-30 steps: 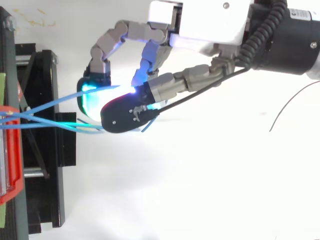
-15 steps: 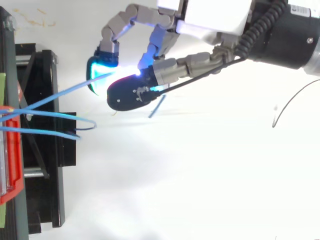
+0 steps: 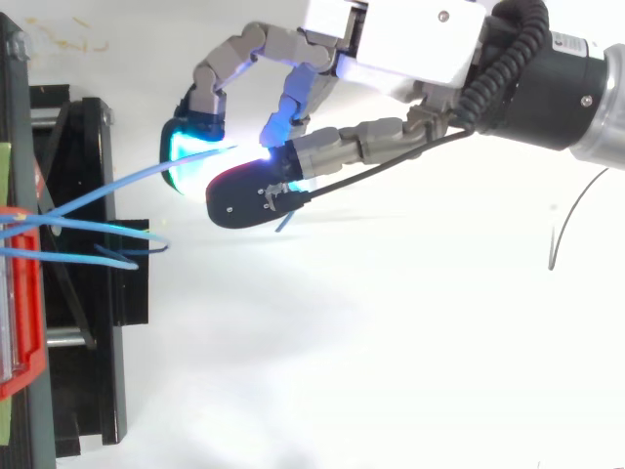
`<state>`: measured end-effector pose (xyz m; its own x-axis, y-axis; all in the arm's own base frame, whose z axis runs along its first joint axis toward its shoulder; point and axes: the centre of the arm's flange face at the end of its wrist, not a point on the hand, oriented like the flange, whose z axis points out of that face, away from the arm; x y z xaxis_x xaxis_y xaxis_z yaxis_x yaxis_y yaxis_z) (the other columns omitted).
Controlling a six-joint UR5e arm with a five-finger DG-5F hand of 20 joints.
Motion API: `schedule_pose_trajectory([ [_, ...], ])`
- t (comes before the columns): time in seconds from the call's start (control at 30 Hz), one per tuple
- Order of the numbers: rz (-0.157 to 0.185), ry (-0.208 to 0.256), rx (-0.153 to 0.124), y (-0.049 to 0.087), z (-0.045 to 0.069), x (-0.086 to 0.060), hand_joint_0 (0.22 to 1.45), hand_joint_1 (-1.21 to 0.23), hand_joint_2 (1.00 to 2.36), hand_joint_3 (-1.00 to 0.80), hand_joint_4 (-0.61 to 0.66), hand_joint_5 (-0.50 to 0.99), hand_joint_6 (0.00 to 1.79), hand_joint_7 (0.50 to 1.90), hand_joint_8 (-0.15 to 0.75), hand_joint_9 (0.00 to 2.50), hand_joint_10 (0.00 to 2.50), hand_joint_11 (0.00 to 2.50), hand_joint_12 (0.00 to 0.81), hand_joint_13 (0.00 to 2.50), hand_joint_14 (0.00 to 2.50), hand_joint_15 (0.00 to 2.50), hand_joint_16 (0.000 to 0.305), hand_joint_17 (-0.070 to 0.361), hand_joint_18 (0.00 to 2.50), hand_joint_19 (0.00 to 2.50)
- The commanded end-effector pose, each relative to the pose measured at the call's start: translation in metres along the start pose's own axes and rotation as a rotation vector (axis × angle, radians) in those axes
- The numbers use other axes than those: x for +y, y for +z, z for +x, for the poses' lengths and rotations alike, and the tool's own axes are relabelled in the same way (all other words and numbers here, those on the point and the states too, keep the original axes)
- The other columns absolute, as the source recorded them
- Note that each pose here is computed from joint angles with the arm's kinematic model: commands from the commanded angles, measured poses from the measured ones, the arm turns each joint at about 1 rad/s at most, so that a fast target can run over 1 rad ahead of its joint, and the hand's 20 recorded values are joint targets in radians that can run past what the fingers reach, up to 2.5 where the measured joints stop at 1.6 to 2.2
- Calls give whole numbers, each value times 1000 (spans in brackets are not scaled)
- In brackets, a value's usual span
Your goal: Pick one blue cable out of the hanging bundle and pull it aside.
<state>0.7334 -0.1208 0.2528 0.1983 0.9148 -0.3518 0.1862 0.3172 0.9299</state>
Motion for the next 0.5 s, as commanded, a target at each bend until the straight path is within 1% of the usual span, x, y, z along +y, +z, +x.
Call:
schedule_pose_trajectory([
  [0.0, -1, -1, 0, 2, -2, 11, 551, -694, 1002, -475, -36, -190, 926, 741, 236, 1287, 5, 1491, 326, 1107, 25, 1083, 44, 100, 842, 902],
  [0.07, 6, -3, 3, 2, -3, 14, 536, -684, 1000, -496, -34, -189, 926, 738, 245, 1291, 4, 1474, 329, 1110, 25, 1080, 45, 101, 844, 898],
  [0.13, 16, -7, 8, 2, -5, 19, 494, -636, 1000, -500, -24, -186, 920, 741, 260, 1291, 3, 1479, 353, 1114, 24, 1068, 49, 109, 860, 900],
  [0.17, 28, -11, 15, 1, -6, 22, 490, -632, 1000, -500, -19, -186, 919, 747, 269, 1292, 5, 1463, 348, 1115, 24, 1079, 49, 111, 863, 889],
  [0.23, 44, -15, 21, 0, -7, 25, 469, -601, 1000, -500, -13, -184, 916, 752, 277, 1298, 2, 1458, 367, 1123, 22, 1070, 51, 116, 876, 888],
  [0.33, 51, -18, 23, -1, -8, 25, 461, -571, 1000, -500, -7, -179, 912, 747, 282, 1304, 1, 1446, 371, 1127, 22, 1065, 53, 118, 880, 893],
  [0.37, 59, -21, 26, -2, -7, 26, 460, -563, 1000, -500, -6, -179, 912, 748, 284, 1304, 0, 1446, 371, 1127, 22, 1064, 53, 118, 880, 893],
  [0.47, 62, -21, 27, -2, -6, 26, 472, -523, 1000, -500, -9, -174, 908, 769, 277, 1310, 2, 1451, 368, 1126, 23, 1064, 52, 116, 875, 899],
])
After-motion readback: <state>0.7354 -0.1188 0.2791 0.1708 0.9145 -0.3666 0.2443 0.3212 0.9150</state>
